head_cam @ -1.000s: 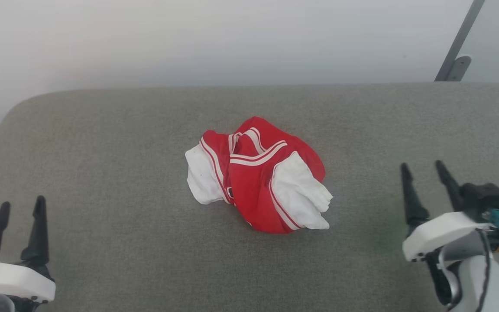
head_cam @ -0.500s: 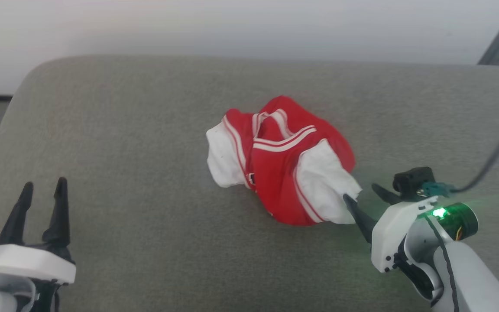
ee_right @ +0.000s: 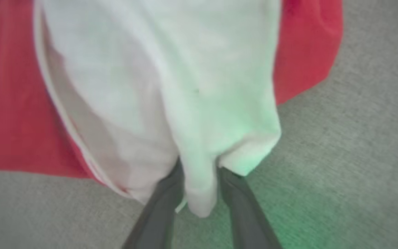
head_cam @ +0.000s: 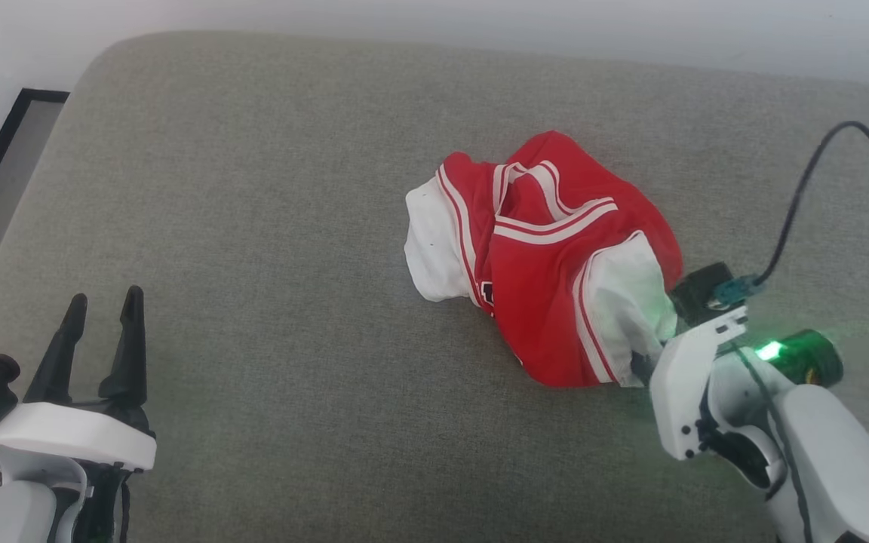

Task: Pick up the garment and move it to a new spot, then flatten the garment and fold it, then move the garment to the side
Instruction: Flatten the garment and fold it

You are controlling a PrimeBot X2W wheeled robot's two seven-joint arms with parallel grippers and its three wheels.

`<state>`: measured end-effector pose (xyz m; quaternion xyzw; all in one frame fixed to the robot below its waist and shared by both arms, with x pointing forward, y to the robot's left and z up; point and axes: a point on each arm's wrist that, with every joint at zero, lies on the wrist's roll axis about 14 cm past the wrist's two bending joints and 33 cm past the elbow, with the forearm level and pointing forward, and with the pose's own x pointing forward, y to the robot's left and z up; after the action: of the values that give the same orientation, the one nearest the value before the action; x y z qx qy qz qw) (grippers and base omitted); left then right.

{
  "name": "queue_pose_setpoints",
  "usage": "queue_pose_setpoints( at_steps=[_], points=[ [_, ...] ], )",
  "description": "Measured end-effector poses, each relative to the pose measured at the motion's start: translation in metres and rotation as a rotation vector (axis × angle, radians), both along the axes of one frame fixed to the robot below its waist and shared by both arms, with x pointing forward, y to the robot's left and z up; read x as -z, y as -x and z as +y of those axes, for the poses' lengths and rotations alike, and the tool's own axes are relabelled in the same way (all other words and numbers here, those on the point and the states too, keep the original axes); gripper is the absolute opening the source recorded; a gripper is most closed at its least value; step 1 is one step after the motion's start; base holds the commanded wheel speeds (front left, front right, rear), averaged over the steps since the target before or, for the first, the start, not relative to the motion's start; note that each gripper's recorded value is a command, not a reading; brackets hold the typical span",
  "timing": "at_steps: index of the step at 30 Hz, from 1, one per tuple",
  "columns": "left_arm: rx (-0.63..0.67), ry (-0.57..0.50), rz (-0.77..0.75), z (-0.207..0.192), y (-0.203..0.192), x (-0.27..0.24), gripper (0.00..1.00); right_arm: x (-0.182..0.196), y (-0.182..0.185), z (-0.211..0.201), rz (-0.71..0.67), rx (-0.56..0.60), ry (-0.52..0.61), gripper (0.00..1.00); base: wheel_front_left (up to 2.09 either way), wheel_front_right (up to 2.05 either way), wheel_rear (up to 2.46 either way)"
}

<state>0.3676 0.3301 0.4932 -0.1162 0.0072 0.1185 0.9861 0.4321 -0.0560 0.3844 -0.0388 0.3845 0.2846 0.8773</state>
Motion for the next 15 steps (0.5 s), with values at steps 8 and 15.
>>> queue_pose_setpoints(
  at_steps=[8, 15],
  points=[
    [0.002, 0.002, -0.02, 0.001, -0.007, -0.003, 1.0, -0.021, -0.007, -0.013, -0.034, 0.028, -0.015, 0.0, 0.0, 0.0, 0.0],
    [0.021, -0.004, -0.044, -0.003, -0.017, -0.01, 1.0, -0.068, -0.03, -0.068, -0.164, 0.17, -0.016, 0.0, 0.0, 0.0, 0.0]
  ],
)
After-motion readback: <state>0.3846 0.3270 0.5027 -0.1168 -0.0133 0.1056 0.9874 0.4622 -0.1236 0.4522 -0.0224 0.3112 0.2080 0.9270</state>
